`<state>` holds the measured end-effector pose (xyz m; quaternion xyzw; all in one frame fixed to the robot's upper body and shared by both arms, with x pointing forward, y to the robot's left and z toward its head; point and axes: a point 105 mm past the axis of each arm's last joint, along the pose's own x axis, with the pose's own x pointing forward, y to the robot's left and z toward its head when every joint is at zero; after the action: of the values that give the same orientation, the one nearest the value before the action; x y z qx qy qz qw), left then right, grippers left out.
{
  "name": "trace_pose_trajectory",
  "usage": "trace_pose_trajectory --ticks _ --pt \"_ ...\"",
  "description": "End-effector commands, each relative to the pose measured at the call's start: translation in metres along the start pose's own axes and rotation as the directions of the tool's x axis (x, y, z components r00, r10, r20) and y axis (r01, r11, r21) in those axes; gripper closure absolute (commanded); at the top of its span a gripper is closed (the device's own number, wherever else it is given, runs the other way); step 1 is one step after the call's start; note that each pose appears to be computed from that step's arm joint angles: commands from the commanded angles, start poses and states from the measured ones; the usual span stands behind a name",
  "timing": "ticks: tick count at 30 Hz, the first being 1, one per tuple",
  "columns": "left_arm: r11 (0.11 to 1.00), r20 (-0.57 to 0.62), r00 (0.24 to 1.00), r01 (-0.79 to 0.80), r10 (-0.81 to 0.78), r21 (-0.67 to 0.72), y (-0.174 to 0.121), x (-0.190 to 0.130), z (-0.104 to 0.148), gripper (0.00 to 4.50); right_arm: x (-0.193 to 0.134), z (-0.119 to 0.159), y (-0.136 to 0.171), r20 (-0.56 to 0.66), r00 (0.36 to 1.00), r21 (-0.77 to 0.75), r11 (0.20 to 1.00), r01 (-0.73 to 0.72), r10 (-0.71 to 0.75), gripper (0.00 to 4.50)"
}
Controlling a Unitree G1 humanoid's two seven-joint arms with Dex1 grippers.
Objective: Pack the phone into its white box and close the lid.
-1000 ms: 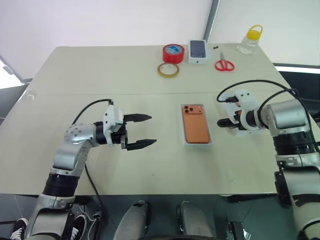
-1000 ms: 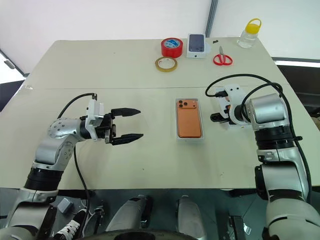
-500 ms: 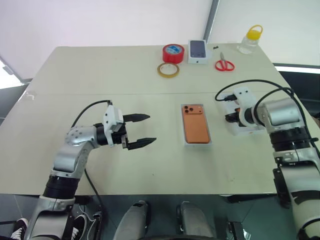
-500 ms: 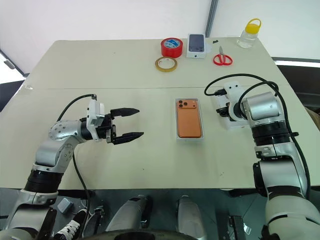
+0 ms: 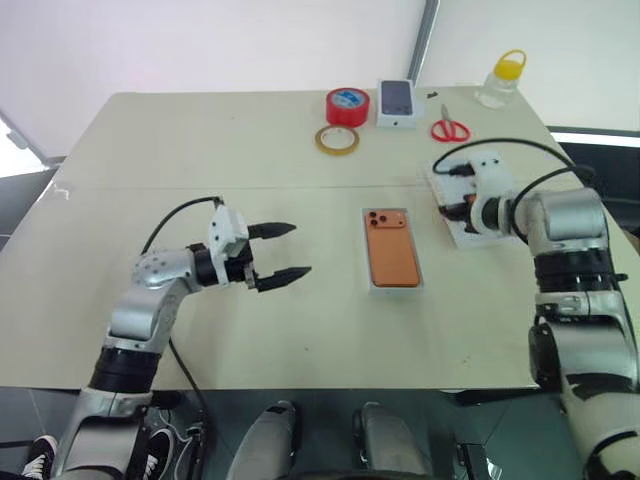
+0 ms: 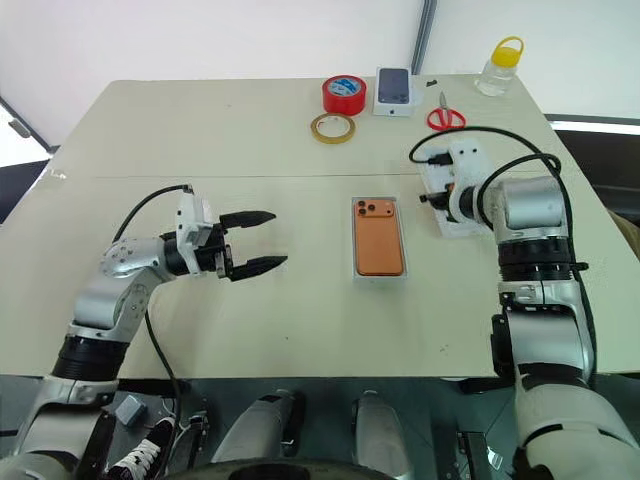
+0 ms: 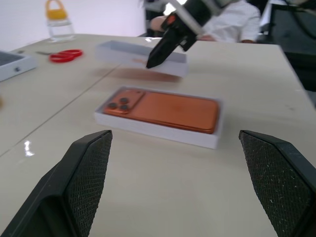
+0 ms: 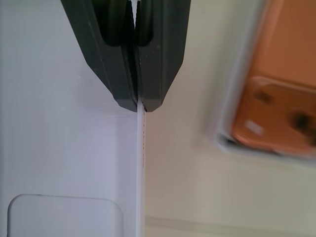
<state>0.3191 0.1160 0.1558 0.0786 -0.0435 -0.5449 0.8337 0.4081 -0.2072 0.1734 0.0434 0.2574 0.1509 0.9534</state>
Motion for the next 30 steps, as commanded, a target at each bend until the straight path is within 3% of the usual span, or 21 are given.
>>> trace_pose_trajectory --ticks 1,4,7,15,18,21,28,30 --pt "0.996 0.027 0.996 -0.085 0.085 -0.014 0.012 -0.003 0.007 0.15 -0.015 0.038 0.045 0.222 0.944 0.072 0.961 -0.266 0.245 4.44" --pt "0.984 0.071 0.981 -0.178 0.179 -0.025 0.022 -0.006 0.014 0.15 -0.022 0.041 0.076 0.330 0.858 0.189 0.863 -0.468 0.393 4.44" --pt "0.975 0.098 0.970 -0.222 0.224 -0.027 0.025 -0.008 0.020 0.15 -0.039 0.036 0.113 0.386 0.740 0.258 0.705 -0.660 0.551 4.44" --pt "0.959 0.157 0.946 -0.273 0.283 -0.083 0.035 -0.008 0.031 0.15 -0.038 -0.014 0.146 0.330 0.686 0.401 0.562 -0.724 0.648 4.44" --pt "0.964 0.162 0.952 -0.245 0.260 -0.108 0.031 -0.003 0.031 0.15 -0.037 -0.035 0.151 0.268 0.699 0.412 0.577 -0.705 0.663 4.44" --pt "0.964 0.169 0.957 -0.208 0.236 -0.169 0.025 0.002 0.029 0.95 -0.034 -0.035 0.148 0.266 0.706 0.458 0.559 -0.692 0.656 4.50" --pt "0.962 0.163 0.957 -0.209 0.238 -0.178 0.019 0.018 0.022 4.46 -0.032 -0.044 0.154 0.242 0.682 0.522 0.500 -0.691 0.690 4.50" --pt "0.953 0.184 0.947 -0.228 0.264 -0.198 0.023 0.020 0.026 4.49 -0.033 -0.042 0.157 0.244 0.675 0.523 0.492 -0.696 0.696 4.50"
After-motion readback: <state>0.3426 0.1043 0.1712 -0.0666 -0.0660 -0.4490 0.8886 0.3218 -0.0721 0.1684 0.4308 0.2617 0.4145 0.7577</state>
